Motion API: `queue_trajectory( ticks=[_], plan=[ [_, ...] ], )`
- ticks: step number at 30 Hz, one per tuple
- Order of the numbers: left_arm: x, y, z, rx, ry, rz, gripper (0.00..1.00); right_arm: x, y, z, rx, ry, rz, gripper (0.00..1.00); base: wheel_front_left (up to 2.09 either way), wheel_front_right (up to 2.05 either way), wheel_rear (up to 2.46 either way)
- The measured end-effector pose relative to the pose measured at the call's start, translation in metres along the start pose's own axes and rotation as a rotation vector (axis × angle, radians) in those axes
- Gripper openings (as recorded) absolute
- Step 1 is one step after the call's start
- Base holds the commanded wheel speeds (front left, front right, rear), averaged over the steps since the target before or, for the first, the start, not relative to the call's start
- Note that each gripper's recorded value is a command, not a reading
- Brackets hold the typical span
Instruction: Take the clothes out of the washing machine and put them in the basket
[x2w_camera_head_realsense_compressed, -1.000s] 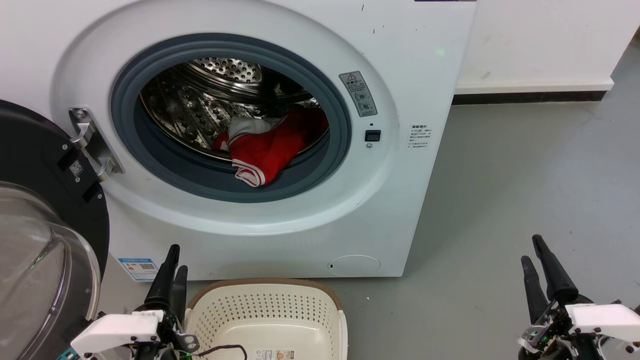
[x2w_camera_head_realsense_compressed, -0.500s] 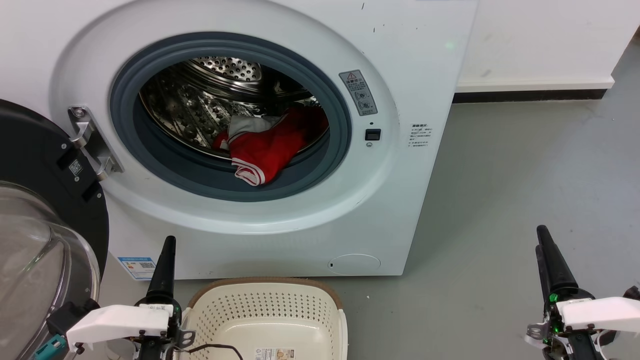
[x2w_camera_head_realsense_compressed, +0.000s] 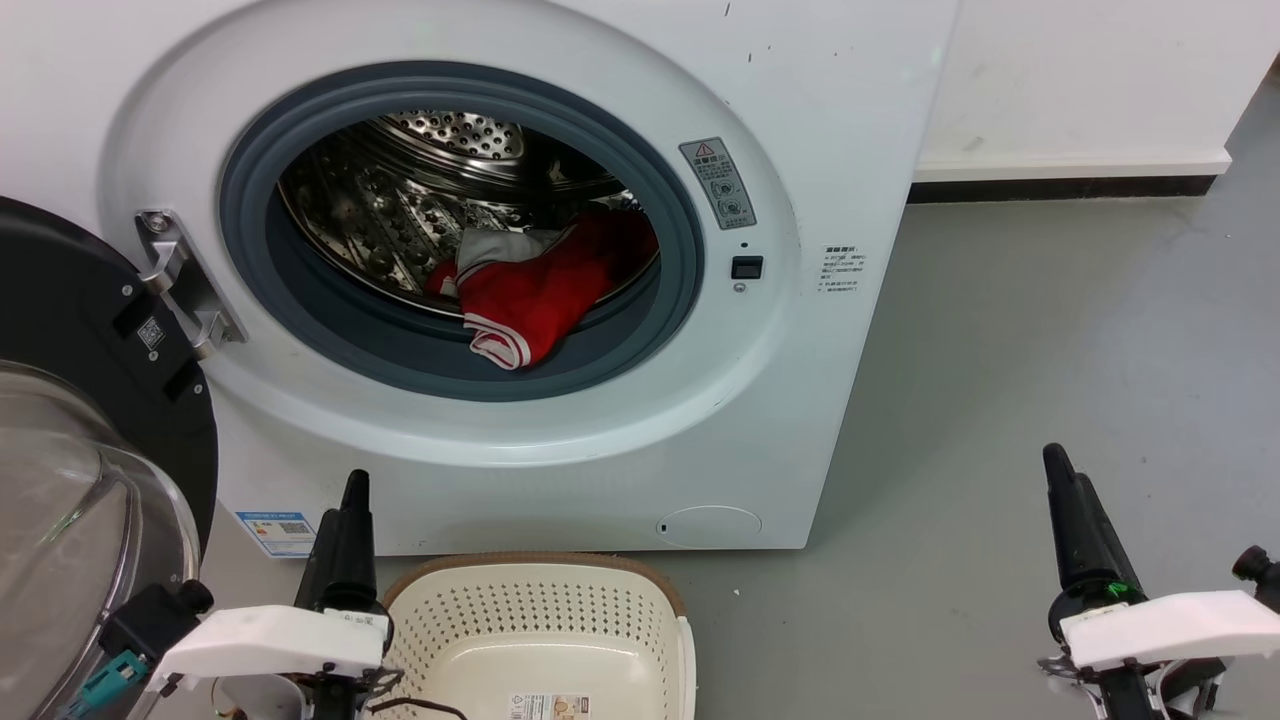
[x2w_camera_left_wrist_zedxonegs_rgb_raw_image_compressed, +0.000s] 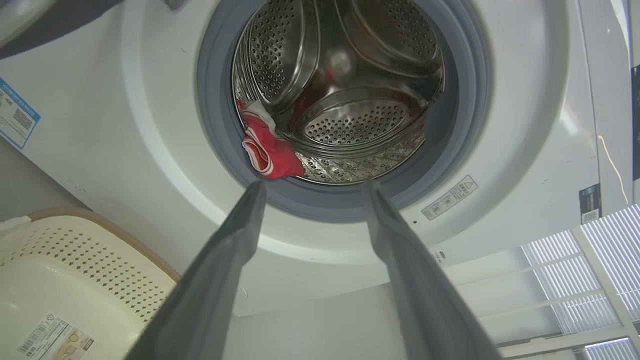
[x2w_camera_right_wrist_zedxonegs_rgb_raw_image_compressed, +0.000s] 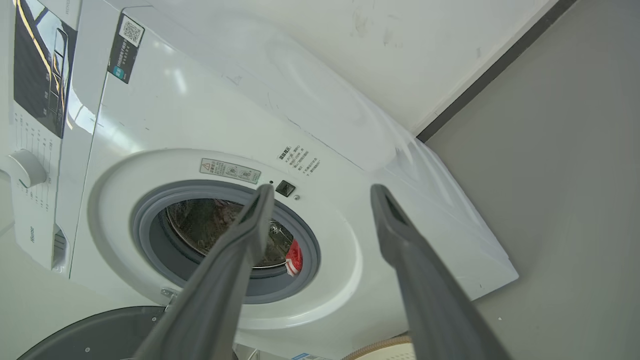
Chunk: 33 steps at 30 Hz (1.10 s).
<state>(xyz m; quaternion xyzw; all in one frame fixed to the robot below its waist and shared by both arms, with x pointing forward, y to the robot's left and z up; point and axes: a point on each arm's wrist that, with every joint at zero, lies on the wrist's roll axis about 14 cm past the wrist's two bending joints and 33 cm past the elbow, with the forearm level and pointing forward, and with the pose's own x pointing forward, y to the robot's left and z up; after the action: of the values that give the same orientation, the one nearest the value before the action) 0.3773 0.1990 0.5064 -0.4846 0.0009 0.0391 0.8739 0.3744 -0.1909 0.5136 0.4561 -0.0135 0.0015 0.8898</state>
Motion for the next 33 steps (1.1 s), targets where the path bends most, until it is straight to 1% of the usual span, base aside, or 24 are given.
queue_trajectory(
  ticks=[7, 14, 22, 33],
  plan=[
    [-0.002, -0.005, 0.000, 0.117, -0.015, -0.006, 1.00, -0.001, 0.012, -0.005, -0.159, 0.007, 0.043, 1.00, 0.00, 0.00, 0.00],
    [-0.005, -0.007, 0.001, 0.229, -0.030, -0.008, 1.00, -0.003, 0.021, -0.006, -0.282, 0.002, 0.075, 1.00, 0.00, 0.00, 0.00],
    [-0.008, -0.011, 0.000, 0.349, -0.046, -0.019, 1.00, -0.007, 0.028, -0.008, -0.408, -0.007, 0.105, 1.00, 0.00, 0.00, 0.00],
    [-0.013, -0.014, -0.002, 0.498, -0.065, -0.032, 1.00, -0.011, 0.035, -0.010, -0.544, -0.020, 0.138, 1.00, 0.00, 0.00, 0.00]
  ],
)
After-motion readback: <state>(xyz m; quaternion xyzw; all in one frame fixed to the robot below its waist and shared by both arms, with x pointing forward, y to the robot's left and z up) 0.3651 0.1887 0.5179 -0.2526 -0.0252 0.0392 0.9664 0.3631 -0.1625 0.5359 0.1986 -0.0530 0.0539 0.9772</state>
